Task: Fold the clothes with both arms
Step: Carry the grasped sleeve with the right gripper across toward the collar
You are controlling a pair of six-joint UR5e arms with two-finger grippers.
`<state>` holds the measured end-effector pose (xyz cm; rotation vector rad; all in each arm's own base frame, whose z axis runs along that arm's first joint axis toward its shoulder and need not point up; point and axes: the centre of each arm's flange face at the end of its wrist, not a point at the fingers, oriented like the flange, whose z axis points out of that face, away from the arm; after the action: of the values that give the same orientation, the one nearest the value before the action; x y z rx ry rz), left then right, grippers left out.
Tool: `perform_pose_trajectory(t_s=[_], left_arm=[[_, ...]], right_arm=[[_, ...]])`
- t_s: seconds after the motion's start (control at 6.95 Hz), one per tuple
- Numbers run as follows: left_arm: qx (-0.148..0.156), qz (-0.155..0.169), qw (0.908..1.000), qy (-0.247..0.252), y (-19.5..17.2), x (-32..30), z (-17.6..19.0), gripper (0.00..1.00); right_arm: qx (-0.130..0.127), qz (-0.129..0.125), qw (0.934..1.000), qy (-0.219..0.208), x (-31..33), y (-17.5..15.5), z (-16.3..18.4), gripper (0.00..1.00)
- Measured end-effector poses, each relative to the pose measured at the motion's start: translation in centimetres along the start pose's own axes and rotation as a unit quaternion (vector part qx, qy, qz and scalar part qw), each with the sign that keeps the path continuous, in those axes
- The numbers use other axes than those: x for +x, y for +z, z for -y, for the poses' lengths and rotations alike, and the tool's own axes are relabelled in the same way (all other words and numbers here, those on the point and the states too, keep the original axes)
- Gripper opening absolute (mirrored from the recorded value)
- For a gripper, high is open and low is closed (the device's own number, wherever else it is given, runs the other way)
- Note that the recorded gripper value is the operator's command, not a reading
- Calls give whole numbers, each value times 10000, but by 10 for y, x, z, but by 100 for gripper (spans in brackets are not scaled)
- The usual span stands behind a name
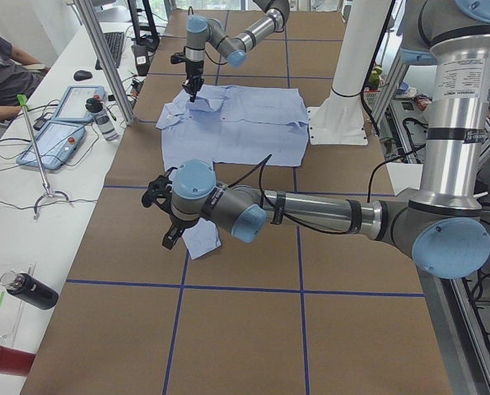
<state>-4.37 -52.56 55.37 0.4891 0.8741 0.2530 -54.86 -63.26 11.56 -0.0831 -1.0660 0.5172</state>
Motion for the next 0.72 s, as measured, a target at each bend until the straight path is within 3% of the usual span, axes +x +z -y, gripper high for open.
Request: perform_pose_trajectory(t_s=[0.43, 0.58, 0.72], left_arm=[[-6, 0, 10000, -6, 1, -1, 0, 100], [-7, 0, 10000, -7, 1, -1, -1, 100], [-13, 0, 10000, -11, 1, -1, -1, 100]], right_arm=[[92, 92, 9998, -151, -15, 15, -31, 0], [125, 189, 9995, -200, -17, 20, -37, 32], [140, 252, 9993, -218, -18, 25, -40, 99]])
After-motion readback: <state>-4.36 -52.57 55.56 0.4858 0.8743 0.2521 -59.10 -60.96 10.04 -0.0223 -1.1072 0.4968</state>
